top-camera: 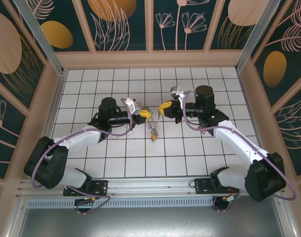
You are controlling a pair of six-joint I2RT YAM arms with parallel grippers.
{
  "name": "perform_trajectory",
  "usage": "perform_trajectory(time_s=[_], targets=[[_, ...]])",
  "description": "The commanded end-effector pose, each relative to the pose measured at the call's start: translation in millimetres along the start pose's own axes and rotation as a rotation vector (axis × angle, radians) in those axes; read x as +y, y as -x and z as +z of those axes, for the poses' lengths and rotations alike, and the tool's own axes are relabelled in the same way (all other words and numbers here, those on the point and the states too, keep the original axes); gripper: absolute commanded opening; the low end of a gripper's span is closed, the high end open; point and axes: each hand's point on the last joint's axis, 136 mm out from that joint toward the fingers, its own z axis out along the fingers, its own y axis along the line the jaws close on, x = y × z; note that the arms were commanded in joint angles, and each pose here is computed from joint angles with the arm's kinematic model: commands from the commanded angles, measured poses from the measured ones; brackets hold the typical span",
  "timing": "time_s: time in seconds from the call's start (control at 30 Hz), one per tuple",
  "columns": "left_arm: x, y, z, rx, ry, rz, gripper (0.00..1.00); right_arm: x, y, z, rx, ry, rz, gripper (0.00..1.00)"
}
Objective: Put the keys on the keyring
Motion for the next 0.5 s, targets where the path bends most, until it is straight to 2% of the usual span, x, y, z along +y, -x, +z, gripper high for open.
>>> perform_trajectory(time_s=[0.0, 0.2, 0.47], targets=[[-9.5, 24.2, -2.4, -0.06, -0.029, 0.058, 0.0, 16.3, -2.9, -2.0, 0.01, 0.083, 0.006, 0.0], [-15.2, 29.8, -3.2, -0.074, -0.05, 0.063, 0.0, 16.1, -9.1, 3.6, 0.024, 0.122, 0.013, 0.0], [-12.3, 32.3, -4.1, -0.091, -0.02, 0.09, 0.0, 8.5, -12.2, 10.9, 0.016, 0.068, -0.067, 0.0]])
